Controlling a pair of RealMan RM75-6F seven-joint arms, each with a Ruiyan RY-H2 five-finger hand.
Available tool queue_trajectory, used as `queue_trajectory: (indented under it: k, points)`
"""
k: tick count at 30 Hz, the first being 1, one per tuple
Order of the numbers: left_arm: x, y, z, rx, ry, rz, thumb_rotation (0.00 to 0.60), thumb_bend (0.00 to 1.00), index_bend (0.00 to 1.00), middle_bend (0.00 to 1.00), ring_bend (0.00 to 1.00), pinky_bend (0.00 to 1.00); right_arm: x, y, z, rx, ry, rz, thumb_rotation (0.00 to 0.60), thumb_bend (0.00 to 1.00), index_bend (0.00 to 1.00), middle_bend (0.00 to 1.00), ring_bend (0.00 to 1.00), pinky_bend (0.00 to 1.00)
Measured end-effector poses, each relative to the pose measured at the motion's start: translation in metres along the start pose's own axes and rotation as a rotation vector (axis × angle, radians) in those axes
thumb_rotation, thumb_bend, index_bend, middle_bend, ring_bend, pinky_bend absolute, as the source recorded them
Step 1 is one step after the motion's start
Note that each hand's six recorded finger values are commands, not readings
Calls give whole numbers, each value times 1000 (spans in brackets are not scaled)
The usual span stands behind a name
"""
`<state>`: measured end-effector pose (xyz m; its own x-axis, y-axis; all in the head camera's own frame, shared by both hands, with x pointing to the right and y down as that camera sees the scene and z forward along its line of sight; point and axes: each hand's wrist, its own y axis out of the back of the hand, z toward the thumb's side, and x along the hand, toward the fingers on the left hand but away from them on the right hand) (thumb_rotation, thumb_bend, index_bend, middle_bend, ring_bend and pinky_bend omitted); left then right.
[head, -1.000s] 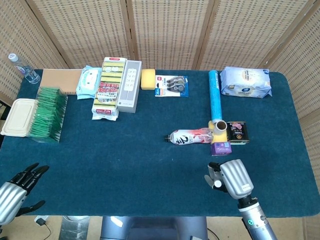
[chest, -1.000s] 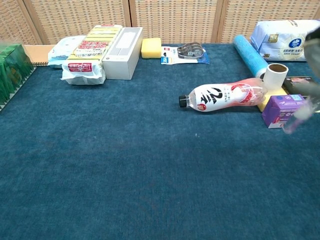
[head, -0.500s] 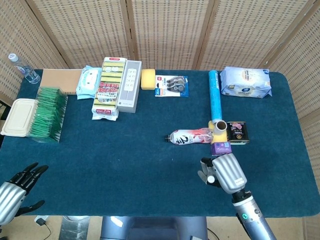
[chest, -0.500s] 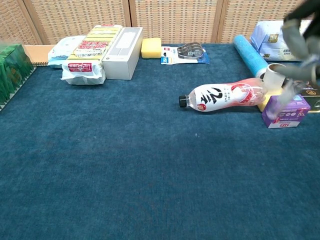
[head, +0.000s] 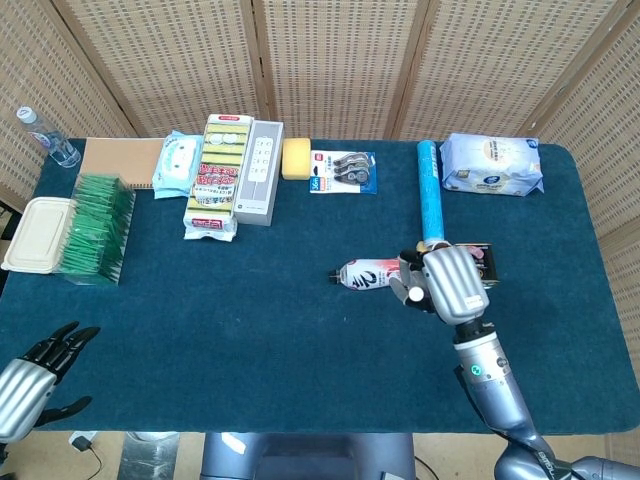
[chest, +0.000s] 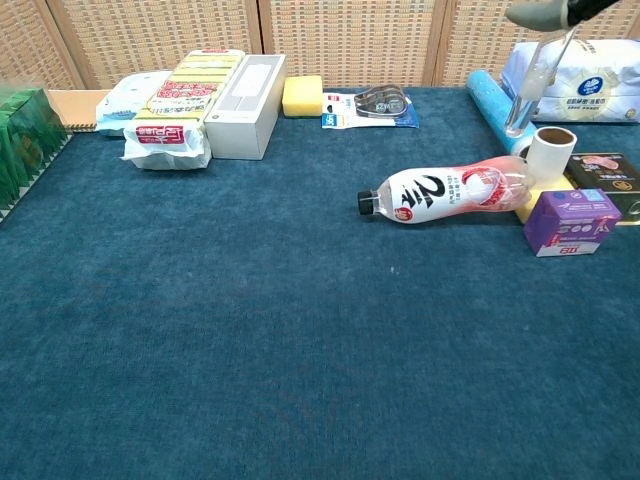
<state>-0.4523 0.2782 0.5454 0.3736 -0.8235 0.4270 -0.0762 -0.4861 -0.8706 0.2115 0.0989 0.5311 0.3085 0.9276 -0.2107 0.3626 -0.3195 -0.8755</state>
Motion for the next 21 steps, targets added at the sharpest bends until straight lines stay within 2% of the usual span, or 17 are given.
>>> queue_trajectory:
  k: [21]
  points:
    - [13, -9, -3, 7, 28, -46, 600, 113, 0, 170, 105, 298, -42, 2, -40, 88, -66, 2, 600, 428, 785, 994, 1000, 1000]
